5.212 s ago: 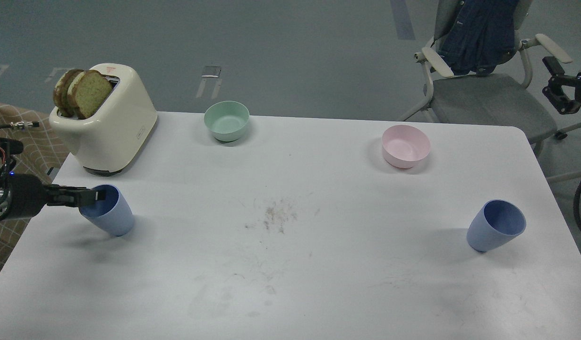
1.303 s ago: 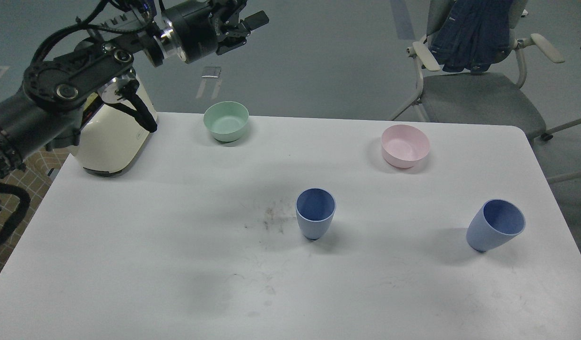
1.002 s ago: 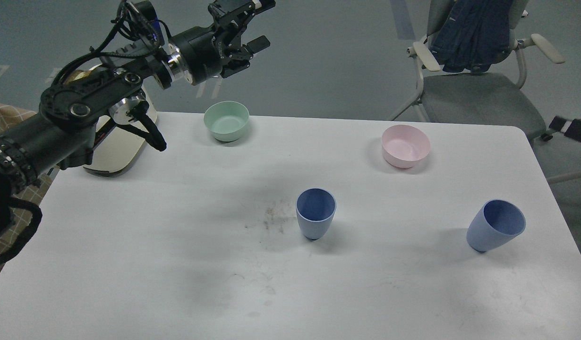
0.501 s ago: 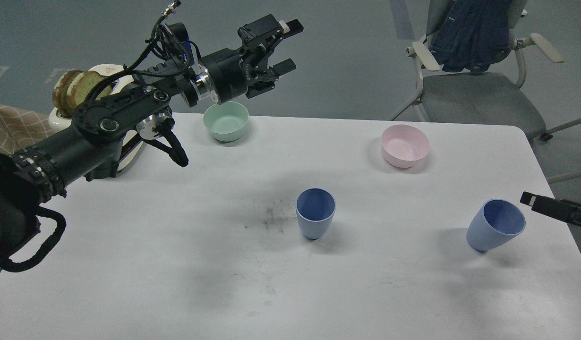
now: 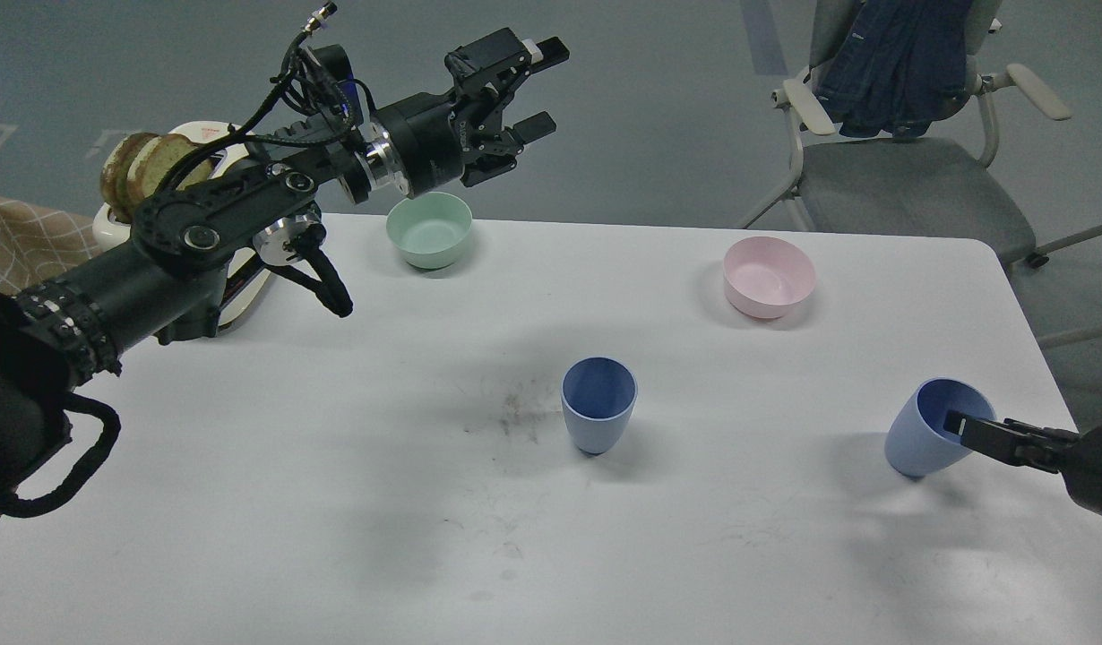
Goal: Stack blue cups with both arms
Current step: 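Reach the right gripper to the blue cup nearest the right arm, then grasp and lift the blue cup with the right gripper, tilting it sideways, then carry the held cup over the placed cup and lower it inside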
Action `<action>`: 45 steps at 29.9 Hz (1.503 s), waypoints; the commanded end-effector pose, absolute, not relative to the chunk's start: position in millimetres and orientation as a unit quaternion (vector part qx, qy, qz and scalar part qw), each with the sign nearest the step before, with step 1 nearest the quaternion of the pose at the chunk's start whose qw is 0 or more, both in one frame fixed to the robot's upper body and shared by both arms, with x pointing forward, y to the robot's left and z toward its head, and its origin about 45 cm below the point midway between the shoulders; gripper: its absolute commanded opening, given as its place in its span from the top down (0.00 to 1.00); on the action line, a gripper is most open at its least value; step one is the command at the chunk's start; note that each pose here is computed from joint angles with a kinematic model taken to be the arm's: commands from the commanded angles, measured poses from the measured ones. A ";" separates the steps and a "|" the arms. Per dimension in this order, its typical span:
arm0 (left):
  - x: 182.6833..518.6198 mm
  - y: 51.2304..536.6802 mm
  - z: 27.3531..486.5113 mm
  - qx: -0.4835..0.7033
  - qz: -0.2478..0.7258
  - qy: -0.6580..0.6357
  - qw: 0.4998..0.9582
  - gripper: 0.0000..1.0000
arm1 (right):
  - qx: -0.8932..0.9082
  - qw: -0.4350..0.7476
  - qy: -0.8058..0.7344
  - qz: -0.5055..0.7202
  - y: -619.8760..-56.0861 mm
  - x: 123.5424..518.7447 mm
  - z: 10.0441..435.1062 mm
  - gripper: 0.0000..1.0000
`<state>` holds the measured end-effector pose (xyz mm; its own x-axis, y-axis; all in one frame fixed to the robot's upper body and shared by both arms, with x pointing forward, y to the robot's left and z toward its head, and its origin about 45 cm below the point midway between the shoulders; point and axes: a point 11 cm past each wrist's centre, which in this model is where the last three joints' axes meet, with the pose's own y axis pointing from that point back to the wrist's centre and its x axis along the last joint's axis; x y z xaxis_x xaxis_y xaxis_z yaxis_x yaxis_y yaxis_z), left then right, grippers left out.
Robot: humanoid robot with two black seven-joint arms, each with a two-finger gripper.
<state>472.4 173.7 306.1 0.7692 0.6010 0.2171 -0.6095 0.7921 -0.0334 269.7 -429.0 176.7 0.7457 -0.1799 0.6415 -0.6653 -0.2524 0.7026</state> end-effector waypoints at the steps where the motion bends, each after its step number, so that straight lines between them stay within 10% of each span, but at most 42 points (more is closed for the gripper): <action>1: 471.8 174.6 304.8 0.019 0.323 -0.107 0.940 0.03 | 0.755 0.550 -0.280 0.219 -427.5 269.5 172.4 0.76; 4: 471.4 174.3 304.2 0.019 0.322 -0.106 0.940 0.03 | 0.756 0.550 -0.279 0.219 -425.3 269.4 170.0 1.00; 13: 470.7 173.0 304.5 0.018 0.320 -0.106 0.941 0.03 | 0.756 0.533 -0.277 0.261 -405.4 280.8 195.5 1.00; 27: 471.0 172.7 307.3 0.019 0.318 -0.110 0.941 0.03 | 0.712 0.407 -0.223 0.527 -282.8 350.6 362.0 1.00; 45: 470.5 170.0 307.3 0.020 0.314 -0.112 0.942 0.03 | 0.690 0.391 0.154 0.590 -139.8 313.3 296.8 1.00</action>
